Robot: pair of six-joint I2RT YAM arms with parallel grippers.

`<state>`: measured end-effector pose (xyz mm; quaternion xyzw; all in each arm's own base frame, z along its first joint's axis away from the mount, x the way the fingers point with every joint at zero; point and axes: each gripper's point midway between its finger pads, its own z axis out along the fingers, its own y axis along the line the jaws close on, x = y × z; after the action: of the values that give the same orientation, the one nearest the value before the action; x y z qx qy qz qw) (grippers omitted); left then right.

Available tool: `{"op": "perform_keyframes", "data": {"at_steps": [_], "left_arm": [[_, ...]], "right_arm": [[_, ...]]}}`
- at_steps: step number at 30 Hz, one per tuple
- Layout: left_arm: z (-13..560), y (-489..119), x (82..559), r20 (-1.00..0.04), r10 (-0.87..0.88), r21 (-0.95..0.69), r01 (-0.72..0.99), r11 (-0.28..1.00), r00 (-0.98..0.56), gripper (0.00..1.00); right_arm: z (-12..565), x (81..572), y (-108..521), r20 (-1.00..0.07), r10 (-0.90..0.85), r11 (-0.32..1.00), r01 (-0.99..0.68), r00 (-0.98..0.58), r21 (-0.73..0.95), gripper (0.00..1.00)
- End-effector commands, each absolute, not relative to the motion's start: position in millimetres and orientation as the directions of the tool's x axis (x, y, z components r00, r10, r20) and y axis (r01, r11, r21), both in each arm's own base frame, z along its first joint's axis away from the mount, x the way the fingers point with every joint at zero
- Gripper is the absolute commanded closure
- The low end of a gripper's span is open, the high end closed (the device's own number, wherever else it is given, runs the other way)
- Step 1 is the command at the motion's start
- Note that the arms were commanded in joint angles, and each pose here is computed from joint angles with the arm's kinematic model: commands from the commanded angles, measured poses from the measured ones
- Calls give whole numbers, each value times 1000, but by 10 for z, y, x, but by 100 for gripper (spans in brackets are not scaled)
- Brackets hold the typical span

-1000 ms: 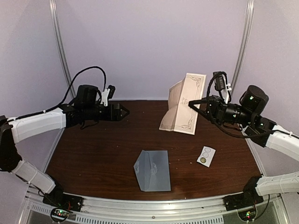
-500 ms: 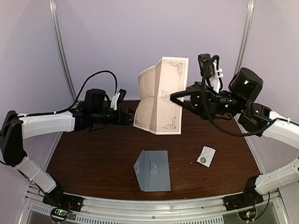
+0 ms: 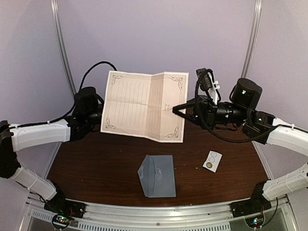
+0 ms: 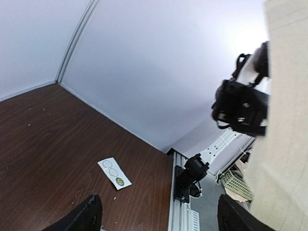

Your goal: Place the letter into the envelope and seal it

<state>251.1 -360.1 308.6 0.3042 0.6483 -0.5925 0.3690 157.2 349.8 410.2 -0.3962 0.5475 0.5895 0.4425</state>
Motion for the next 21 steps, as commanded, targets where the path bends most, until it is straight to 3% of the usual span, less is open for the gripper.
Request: {"op": "perform_keyframes", "data": {"at_steps": [1, 21], "left_arm": [[3656, -3471, 2147, -889, -127, -434, 898, -64, -439, 16], [3644, -3366, 1949, -889, -108, -435, 895, -101, -445, 14]], "right_arm": [[3900, 1817, 3474, -931, 79, 88, -928, -355, 361, 100], [3806, 2030, 3344, -909, 130, 152, -898, -395, 412, 100]]}}
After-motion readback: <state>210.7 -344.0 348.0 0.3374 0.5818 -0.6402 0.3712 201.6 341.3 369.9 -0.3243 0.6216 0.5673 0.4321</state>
